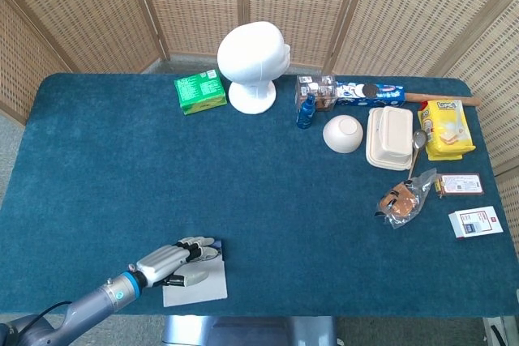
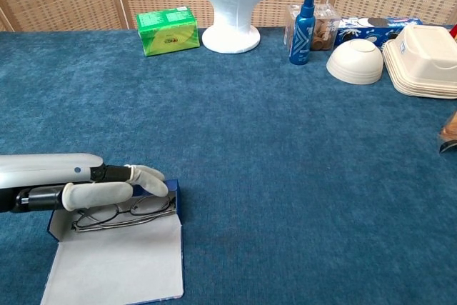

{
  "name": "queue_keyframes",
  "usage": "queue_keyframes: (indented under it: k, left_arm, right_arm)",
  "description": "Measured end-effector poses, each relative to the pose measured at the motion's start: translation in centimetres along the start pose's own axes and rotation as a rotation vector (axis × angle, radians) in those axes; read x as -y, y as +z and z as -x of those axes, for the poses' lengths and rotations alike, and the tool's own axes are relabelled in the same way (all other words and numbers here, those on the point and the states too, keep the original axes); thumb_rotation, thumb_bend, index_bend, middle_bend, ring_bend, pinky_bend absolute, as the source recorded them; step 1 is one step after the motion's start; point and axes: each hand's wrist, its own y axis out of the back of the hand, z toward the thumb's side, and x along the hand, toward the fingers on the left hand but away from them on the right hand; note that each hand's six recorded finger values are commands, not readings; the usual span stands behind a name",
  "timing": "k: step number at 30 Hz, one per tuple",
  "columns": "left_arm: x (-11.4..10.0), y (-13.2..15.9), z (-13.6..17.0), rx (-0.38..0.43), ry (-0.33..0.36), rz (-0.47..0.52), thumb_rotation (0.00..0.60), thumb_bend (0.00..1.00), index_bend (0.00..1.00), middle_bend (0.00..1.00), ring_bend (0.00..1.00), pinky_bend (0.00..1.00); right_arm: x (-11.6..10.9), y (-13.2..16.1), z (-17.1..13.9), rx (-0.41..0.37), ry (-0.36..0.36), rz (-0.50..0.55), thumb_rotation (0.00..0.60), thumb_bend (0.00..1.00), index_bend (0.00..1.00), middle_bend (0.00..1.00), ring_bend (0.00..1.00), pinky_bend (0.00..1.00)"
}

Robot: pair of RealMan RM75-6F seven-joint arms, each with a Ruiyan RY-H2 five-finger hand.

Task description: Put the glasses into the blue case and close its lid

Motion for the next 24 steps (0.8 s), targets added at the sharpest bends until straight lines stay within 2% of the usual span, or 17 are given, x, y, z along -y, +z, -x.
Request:
queue_keyframes:
  k: [9, 24]
  left_arm:
    - [0.9, 0.1, 0.4, 0.013, -0.010, 0.008, 0.033, 0.23, 0.12, 0.00, 0.00, 0.00]
    - [1.1, 0.7, 0.2, 0.031, -0.028, -0.007, 0.025, 0.23, 0.12, 0.00, 0.00, 0.00]
  right_arm:
    - [0.0, 0.1, 0.0, -0.007, 0.001, 0.002, 0.567, 0.24, 0.00, 0.12, 0.00, 0.17]
    - [-0.2, -0.1, -0.3, -0.002, -0.003, 0.001, 0.569, 0.24, 0.00, 0.13, 0.00, 0.17]
